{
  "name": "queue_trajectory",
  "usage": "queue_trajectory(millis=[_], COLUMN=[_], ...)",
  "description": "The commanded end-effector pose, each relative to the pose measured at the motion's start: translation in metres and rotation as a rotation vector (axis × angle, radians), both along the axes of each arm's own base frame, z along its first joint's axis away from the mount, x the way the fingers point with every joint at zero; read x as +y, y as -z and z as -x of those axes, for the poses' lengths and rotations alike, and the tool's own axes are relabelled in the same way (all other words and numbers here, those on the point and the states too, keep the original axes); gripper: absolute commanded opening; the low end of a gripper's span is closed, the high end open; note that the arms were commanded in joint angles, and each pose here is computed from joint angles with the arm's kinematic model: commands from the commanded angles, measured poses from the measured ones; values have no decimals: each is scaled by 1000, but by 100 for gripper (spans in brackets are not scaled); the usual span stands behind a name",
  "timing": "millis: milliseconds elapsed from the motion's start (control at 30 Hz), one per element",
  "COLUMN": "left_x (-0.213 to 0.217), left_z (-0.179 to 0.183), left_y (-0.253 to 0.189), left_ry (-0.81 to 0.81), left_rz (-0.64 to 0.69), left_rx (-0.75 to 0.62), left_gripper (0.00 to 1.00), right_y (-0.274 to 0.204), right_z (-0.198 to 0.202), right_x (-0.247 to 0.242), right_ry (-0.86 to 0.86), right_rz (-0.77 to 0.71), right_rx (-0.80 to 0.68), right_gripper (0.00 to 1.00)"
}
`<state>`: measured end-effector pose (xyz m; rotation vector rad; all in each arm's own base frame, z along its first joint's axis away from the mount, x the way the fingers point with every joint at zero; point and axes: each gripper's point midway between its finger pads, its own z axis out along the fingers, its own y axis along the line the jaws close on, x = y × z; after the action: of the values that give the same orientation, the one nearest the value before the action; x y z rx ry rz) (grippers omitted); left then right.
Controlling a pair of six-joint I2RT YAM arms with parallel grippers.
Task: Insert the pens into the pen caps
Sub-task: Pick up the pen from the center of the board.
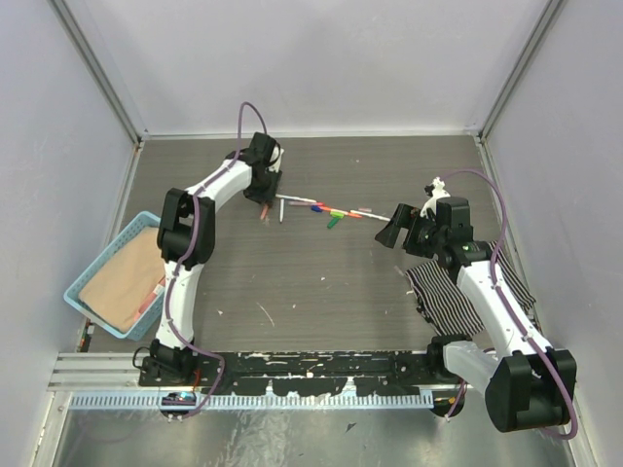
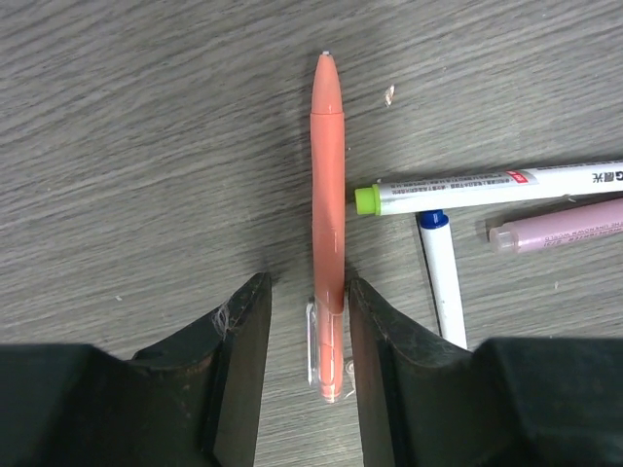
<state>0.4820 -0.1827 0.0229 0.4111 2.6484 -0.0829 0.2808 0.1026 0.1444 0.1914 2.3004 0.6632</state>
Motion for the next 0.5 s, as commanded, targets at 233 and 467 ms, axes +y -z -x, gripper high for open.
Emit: queue_trajectory(millis=[233, 467], left_x=[1, 4], left_z=[0, -1], left_y=[11, 9], left_ry=[-1, -8], left_rz=[-9, -7], left_rx=[22, 14], left_gripper=[35, 20], right_y=[-16, -23], right_z=[-4, -3], right_x=[3, 1], right_ry=[0, 3], right_rz=[-29, -21], right_rx=[-47, -59], right_gripper=[92, 92])
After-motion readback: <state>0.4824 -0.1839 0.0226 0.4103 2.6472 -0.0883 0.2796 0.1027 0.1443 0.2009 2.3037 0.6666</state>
